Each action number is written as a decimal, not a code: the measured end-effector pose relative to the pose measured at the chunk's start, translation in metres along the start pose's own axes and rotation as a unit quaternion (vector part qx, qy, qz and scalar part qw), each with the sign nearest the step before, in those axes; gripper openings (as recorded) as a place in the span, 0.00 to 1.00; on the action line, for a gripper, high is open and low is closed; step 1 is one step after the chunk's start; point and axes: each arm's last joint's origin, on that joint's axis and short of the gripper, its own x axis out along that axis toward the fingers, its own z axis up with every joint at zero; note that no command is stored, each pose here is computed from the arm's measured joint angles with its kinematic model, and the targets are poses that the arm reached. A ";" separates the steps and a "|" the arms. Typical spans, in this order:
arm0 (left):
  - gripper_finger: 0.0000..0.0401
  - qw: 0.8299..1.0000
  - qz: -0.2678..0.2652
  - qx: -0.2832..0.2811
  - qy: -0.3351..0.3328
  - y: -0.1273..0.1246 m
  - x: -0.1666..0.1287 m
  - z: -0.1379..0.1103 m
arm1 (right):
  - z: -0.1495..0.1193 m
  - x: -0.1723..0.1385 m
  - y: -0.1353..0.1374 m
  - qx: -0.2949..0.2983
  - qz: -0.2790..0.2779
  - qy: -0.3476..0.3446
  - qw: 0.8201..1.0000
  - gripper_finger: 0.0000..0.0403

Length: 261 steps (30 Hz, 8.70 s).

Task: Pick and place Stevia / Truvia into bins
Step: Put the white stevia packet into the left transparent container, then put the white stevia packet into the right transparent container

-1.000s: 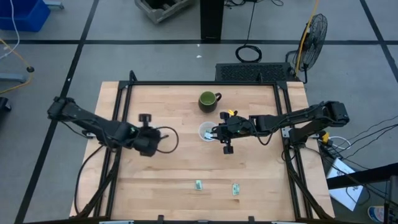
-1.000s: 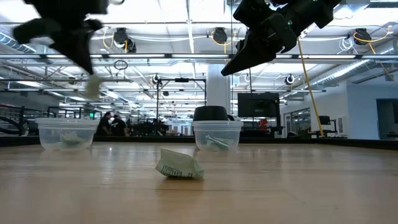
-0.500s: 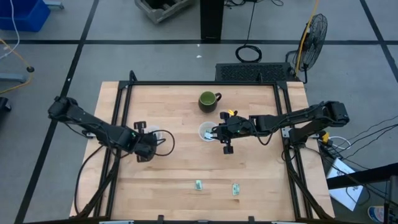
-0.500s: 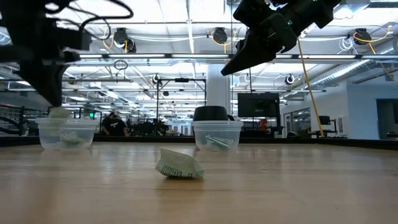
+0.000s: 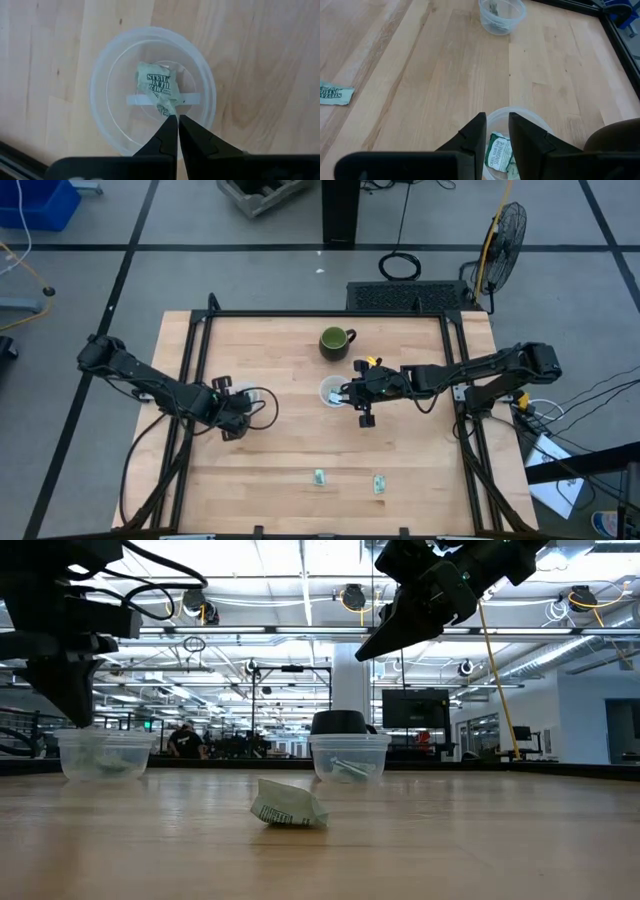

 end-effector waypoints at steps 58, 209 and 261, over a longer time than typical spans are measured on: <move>0.46 0.970 -0.004 -0.141 -0.197 0.015 -0.052 0.064 | 0.003 0.081 0.146 -0.030 0.226 -0.087 0.970 0.48; 0.46 0.828 0.219 -0.252 -0.450 0.097 -0.131 0.053 | 0.062 0.247 -0.031 0.017 0.081 -0.215 0.973 0.00; 0.46 0.854 0.088 -0.219 -0.464 0.089 -0.128 0.056 | -0.008 -0.048 0.088 0.311 0.125 0.324 0.885 0.16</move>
